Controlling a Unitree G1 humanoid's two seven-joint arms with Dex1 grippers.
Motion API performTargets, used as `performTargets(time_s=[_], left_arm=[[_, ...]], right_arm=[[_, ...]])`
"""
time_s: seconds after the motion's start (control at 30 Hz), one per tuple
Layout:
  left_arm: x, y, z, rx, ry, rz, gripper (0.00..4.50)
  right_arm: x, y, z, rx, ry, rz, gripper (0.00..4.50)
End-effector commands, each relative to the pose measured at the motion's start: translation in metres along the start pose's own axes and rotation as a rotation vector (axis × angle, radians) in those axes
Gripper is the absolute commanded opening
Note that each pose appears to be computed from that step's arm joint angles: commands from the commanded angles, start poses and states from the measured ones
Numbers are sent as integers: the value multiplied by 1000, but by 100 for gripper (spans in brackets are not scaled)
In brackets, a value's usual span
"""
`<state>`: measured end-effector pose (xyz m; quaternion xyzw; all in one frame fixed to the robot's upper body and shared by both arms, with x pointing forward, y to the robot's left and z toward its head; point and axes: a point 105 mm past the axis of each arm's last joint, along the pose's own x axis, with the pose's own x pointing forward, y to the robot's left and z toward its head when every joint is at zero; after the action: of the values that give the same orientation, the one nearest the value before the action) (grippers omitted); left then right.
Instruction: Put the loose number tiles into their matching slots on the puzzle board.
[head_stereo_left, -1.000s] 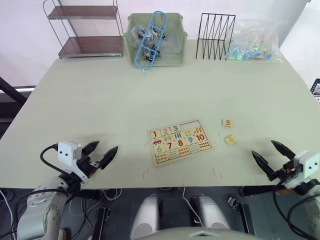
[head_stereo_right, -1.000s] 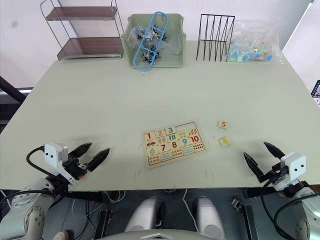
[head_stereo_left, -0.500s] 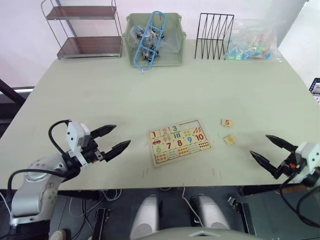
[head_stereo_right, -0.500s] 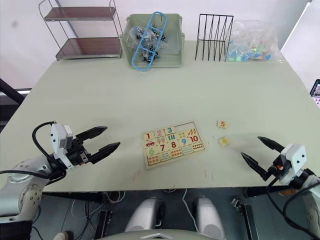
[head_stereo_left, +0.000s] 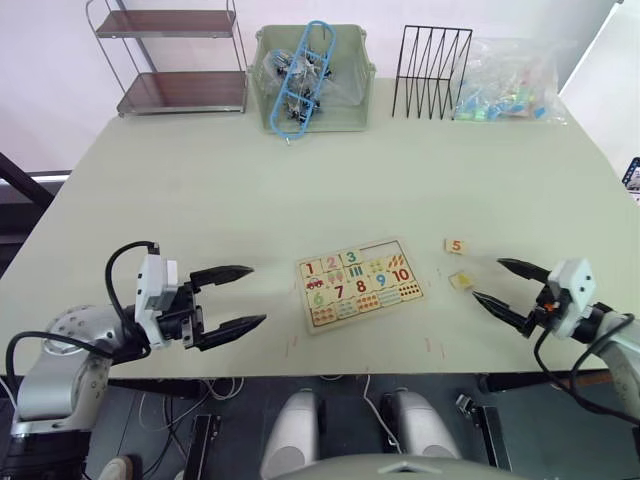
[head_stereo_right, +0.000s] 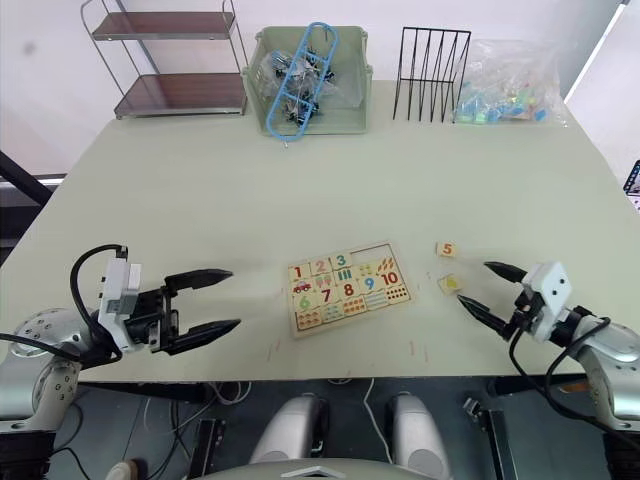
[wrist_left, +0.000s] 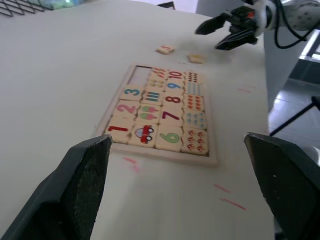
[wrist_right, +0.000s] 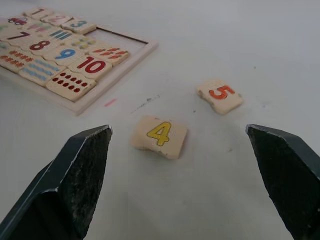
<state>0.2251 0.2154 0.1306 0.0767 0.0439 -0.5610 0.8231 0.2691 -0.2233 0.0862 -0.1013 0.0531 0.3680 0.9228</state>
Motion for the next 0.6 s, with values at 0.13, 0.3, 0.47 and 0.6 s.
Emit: performTargets(time_s=[0.13,0.3,0.47,0.6], left_arm=[[-10,4,10,74,-19,-23,446],[-14,7,11,92,-18,-43,446],[-13,6,10,95,-17,-71,446],[-13,8,11,98,-20,-79,446]], right_arm=[[15,8,4,23,11,-137,450],[22,21,5,85,20,-223,450],[26,31,2,133,36,-274,450],[26,30,0,164,54,-317,450]])
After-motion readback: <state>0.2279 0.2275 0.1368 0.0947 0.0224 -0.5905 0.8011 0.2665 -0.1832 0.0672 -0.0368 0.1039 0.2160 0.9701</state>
